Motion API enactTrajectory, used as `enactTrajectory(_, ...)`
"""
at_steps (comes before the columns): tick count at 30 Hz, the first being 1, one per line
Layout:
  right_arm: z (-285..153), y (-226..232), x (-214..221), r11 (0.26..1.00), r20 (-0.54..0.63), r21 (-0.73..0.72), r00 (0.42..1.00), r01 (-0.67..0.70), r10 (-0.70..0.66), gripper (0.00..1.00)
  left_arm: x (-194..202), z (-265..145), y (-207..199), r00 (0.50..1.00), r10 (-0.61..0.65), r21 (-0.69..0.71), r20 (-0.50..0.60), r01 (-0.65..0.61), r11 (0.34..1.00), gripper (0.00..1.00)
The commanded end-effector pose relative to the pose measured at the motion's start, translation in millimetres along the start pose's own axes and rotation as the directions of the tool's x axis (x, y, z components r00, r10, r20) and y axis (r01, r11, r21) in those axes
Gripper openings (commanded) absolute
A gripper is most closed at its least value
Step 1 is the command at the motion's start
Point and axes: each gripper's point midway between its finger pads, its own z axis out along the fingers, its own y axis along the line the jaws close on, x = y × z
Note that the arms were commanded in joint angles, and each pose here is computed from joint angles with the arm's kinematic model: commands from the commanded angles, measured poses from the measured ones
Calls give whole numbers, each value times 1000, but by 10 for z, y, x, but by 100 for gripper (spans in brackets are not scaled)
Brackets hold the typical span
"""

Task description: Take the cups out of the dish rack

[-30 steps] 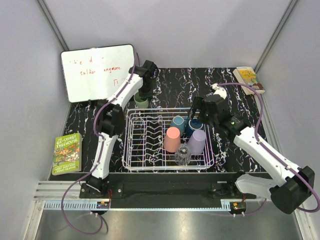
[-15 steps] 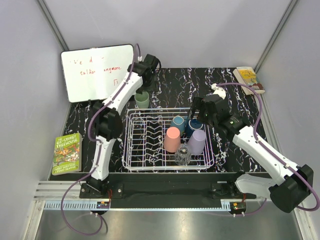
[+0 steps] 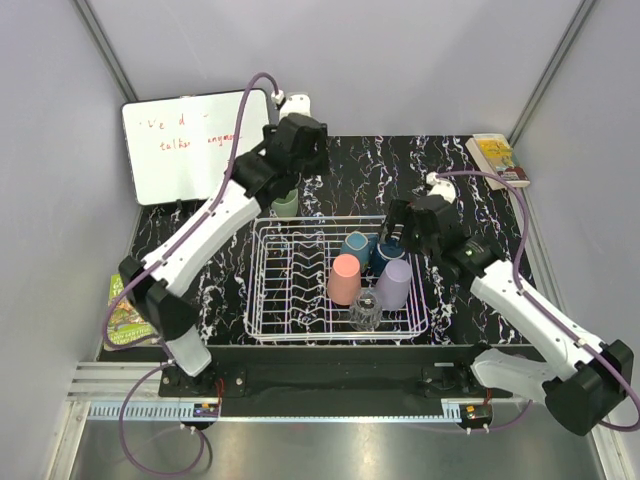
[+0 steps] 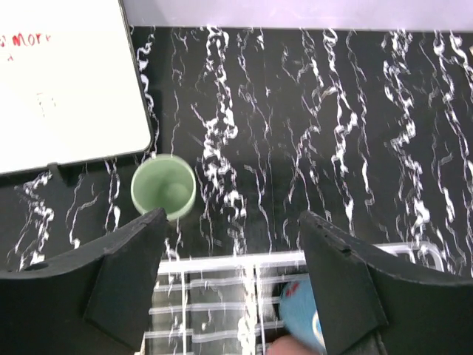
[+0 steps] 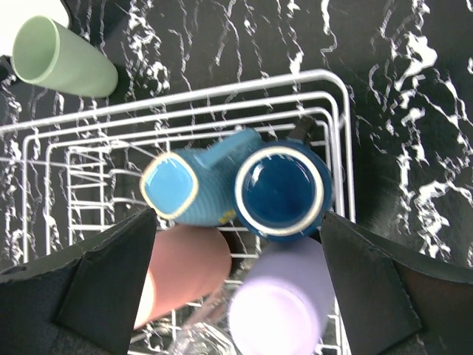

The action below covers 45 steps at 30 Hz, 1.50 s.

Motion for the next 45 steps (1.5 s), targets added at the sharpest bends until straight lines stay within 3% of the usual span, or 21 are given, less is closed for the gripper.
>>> enactTrajectory(1,-140,-196,152,999,-15,27,1000,26,-26,100,95,-303,70,997,12,-30,72,-10,999,78)
enactTrajectory(6,-346,-350,195,999,6,38,1000,26,-26,100,527,-615,-75,998,-34,80,49,30,996,78)
enactTrajectory(13,-593,-421,-63,998,94,69,995,15,-22,100,1264,-875,-475,998,55,185,-31,-48,982,79)
enactTrajectory(18,-659,-411,-144,997,107,73,994,17,-25,100,1497,-941,-631,995,82,191,-48,-72,979,80)
enactTrajectory(22,-650,-416,-123,997,99,74,995,19,-26,100,1687,-960,-711,992,92,210,-86,-73,975,83)
enactTrajectory(28,-614,-422,-80,997,84,79,996,12,-18,100,1971,-947,-799,982,136,225,-131,-104,969,99)
enactTrajectory(41,-588,-422,-52,997,75,82,997,10,-16,100,2425,-732,-857,960,191,206,-207,-148,967,99)
enactTrajectory(45,-595,-424,-58,997,78,82,997,11,-17,100,2501,-677,-902,953,215,210,-214,-170,963,90)
